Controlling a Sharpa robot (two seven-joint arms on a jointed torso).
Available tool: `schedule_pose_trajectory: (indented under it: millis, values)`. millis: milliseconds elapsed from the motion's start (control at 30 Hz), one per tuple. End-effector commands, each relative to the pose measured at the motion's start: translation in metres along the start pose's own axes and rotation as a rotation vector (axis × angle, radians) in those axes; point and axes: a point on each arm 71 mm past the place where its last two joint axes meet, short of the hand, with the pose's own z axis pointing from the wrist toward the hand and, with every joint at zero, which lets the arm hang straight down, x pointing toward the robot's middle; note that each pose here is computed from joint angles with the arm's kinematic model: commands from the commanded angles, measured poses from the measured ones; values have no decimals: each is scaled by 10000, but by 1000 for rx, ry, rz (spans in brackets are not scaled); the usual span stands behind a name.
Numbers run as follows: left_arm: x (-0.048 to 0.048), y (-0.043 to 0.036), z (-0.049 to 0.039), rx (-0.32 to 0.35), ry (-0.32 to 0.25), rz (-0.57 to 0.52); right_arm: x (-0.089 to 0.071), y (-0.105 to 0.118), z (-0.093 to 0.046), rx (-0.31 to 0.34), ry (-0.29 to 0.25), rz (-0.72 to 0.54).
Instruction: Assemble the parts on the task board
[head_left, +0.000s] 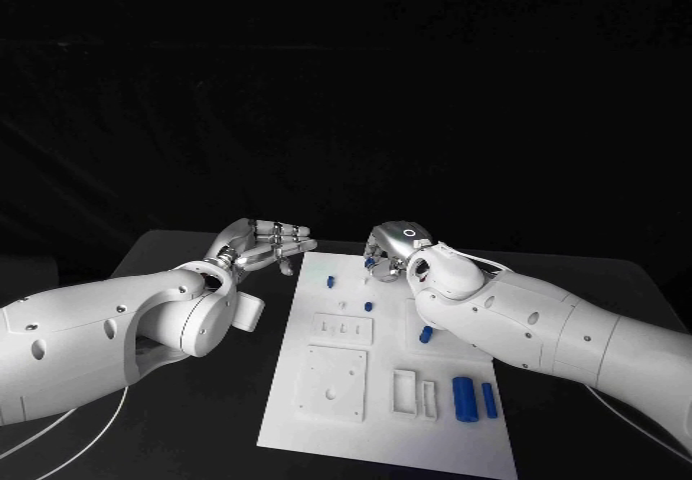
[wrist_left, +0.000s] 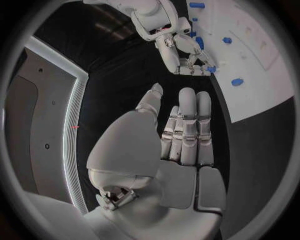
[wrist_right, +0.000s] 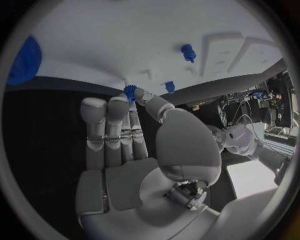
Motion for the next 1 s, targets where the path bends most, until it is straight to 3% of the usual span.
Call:
schedule_pose_trajectory:
  millis: [33, 1000]
  values:
    - [17, -24, 9, 11, 11, -8, 25, -1, 8, -9, 25, -14]
    - [41, -21, 33, 6, 16, -14, 94, -49, 17, -1, 74, -19]
